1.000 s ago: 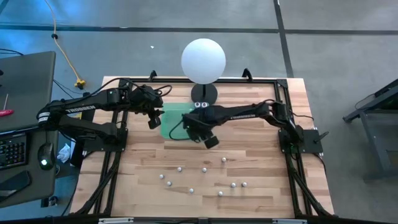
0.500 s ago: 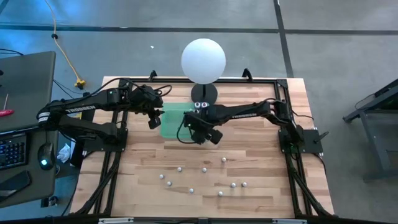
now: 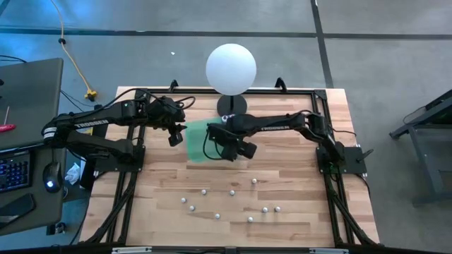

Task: Pick & Place food coloring
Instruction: Adjust the big blue food coloring bottle in the green bin

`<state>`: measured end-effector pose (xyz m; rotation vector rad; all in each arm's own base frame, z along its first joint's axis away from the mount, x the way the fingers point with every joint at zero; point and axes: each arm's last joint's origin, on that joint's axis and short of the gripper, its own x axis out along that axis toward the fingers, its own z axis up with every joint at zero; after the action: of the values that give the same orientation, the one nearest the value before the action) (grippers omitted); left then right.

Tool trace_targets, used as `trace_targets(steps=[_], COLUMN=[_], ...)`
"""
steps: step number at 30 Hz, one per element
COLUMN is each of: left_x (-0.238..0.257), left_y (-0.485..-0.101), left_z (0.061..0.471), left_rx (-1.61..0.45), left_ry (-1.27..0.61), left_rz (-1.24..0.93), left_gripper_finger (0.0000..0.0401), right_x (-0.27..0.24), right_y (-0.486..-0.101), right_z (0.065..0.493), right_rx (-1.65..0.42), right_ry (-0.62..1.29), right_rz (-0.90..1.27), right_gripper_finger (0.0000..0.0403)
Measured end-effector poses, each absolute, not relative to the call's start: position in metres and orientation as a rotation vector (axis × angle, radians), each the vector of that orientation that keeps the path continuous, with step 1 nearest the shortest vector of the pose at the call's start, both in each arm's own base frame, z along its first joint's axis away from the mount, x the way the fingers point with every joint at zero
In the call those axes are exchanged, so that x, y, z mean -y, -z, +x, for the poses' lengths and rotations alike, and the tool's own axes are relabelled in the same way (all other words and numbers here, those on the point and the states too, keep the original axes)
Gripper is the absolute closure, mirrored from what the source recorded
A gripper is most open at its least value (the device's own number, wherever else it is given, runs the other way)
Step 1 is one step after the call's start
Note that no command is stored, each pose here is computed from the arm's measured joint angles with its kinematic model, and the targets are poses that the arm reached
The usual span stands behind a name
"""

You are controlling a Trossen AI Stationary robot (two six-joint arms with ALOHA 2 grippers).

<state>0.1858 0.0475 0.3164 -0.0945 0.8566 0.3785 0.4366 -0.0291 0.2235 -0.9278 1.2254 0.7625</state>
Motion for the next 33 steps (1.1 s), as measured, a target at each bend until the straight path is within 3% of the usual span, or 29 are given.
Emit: trace_targets(steps=[11, 16, 33], left_x=[-0.046, -0.046, -0.046], left_y=[-0.316, -0.316, -0.316], left_z=[0.186, 0.186, 0.186], left_rx=[-0.852, -0.852, -0.852], left_ry=[-0.339, -0.339, -0.337], left_rz=[-0.162, -0.162, -0.166], left_gripper_finger=[0.0272, 0.0272, 0.0272], right_x=[0.052, 0.057, 0.052], right_y=[-0.194, -0.18, -0.144], right_z=[0.43, 0.426, 0.418], right_rx=[-1.255, -1.316, -1.236], right_ry=[-0.744, -0.726, -0.974], right_rz=[-0.902, -1.054, -1.042], right_gripper_finger=[0.0206, 0.0206, 0.0218])
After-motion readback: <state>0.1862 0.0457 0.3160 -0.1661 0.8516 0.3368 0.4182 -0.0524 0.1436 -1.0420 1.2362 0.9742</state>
